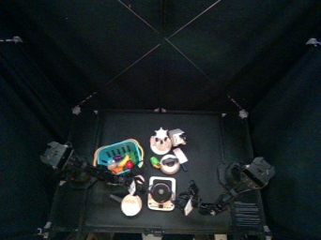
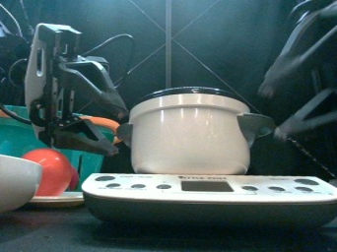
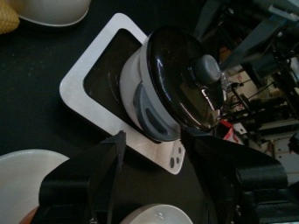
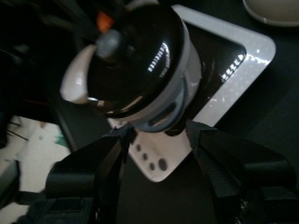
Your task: Move pot to right of stove
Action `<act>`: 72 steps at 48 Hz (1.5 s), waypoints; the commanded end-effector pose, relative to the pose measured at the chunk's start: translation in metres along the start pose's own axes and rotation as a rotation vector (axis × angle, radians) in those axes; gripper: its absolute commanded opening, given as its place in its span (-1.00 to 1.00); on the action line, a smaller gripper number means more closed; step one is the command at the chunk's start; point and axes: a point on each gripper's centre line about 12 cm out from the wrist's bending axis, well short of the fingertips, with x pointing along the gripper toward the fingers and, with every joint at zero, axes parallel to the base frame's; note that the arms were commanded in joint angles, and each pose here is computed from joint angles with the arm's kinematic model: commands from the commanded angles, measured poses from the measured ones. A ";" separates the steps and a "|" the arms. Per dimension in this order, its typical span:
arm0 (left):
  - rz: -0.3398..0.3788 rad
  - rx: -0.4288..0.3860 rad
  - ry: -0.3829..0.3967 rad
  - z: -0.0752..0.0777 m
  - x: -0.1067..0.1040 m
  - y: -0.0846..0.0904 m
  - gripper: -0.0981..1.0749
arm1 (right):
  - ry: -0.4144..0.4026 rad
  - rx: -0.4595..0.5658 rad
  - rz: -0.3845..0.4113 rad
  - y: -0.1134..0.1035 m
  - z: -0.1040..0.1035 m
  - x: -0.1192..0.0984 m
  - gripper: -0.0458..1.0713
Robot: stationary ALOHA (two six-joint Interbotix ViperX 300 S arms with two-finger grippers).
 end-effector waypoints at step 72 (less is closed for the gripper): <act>0.007 -0.032 -0.011 0.006 0.004 -0.003 0.48 | -0.085 0.027 0.017 -0.010 0.037 -0.020 0.64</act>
